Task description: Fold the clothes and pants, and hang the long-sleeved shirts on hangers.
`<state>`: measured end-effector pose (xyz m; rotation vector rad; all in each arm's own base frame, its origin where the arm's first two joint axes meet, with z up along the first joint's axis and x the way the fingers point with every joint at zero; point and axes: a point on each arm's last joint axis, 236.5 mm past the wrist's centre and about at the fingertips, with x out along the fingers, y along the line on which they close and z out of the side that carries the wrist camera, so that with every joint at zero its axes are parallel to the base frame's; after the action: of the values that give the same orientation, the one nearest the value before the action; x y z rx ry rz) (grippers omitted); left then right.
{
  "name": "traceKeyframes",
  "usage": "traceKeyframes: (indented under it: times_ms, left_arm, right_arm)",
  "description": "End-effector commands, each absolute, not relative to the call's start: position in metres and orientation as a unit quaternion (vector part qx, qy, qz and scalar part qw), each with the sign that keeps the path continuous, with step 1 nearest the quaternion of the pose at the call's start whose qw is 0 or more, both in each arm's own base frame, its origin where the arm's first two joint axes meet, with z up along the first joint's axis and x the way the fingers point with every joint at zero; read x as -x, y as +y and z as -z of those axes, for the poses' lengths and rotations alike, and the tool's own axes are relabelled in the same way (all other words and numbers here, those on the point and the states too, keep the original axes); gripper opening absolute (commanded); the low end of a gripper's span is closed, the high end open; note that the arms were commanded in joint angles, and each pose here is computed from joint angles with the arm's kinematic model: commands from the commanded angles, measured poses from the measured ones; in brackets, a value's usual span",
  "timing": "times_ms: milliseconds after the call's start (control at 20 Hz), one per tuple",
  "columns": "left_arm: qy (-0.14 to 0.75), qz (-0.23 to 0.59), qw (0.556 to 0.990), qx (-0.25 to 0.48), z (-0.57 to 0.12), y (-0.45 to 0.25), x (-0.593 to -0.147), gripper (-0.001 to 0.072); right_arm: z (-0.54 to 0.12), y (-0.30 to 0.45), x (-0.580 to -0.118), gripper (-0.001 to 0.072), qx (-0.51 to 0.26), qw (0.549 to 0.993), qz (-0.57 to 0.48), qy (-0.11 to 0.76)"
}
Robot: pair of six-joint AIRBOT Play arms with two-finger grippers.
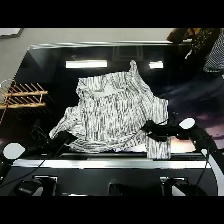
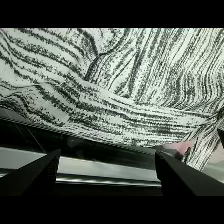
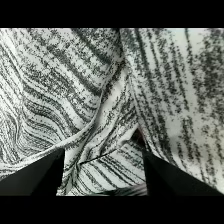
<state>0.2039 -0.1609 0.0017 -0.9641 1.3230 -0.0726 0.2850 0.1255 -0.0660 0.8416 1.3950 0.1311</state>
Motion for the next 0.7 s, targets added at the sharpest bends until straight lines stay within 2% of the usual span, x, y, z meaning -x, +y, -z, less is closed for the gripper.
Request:
traceKeyframes:
  times_ms: [0, 100, 150, 200, 250, 300, 350, 550, 650]
  left_arm:
    - [0.597, 0.035, 0.674, 0.434, 0.001, -0.167, -0.195, 0.068]
    - [0.598, 0.034, 0.673, 0.435, 0.001, -0.167, -0.195, 0.068]
    - [0.597, 0.033, 0.672, 0.436, 0.001, -0.167, -0.195, 0.068]
    - [0.597, 0.034, 0.671, 0.438, 0.0, -0.168, -0.195, 0.068]
    - [0.595, 0.035, 0.67, 0.442, 0.0, -0.169, -0.196, 0.068]
    - [0.594, 0.036, 0.667, 0.448, -0.001, -0.171, -0.198, 0.068]
    - [0.594, 0.039, 0.661, 0.458, -0.002, -0.175, -0.199, 0.068]
    - [0.62, 0.06, 0.632, 0.461, 0.008, -0.211, -0.192, 0.0681]
    - [0.645, 0.045, 0.611, 0.457, 0.025, -0.233, -0.181, 0.0681]
  right_arm:
    - [0.082, 0.132, -0.291, 0.0543, -0.4, 0.672, -0.05, 0.621]
    - [0.083, 0.139, -0.303, 0.0535, -0.424, 0.669, -0.06, 0.607]
    - [0.084, 0.141, -0.309, 0.0477, -0.437, 0.668, -0.061, 0.599]
    - [0.088, 0.141, -0.312, 0.0448, -0.445, 0.665, -0.055, 0.597]
    - [0.092, 0.14, -0.312, 0.0294, -0.446, 0.663, -0.05, 0.6]
    - [0.094, 0.14, -0.312, 0.0081, -0.441, 0.665, -0.054, 0.6]
    - [0.092, 0.14, -0.312, 0.004, -0.436, 0.669, -0.059, 0.599]
    - [0.073, 0.141, -0.315, 0.004, -0.434, 0.684, -0.074, 0.582]
    - [0.069, 0.145, -0.311, 0.004, -0.438, 0.677, -0.078, 0.586]
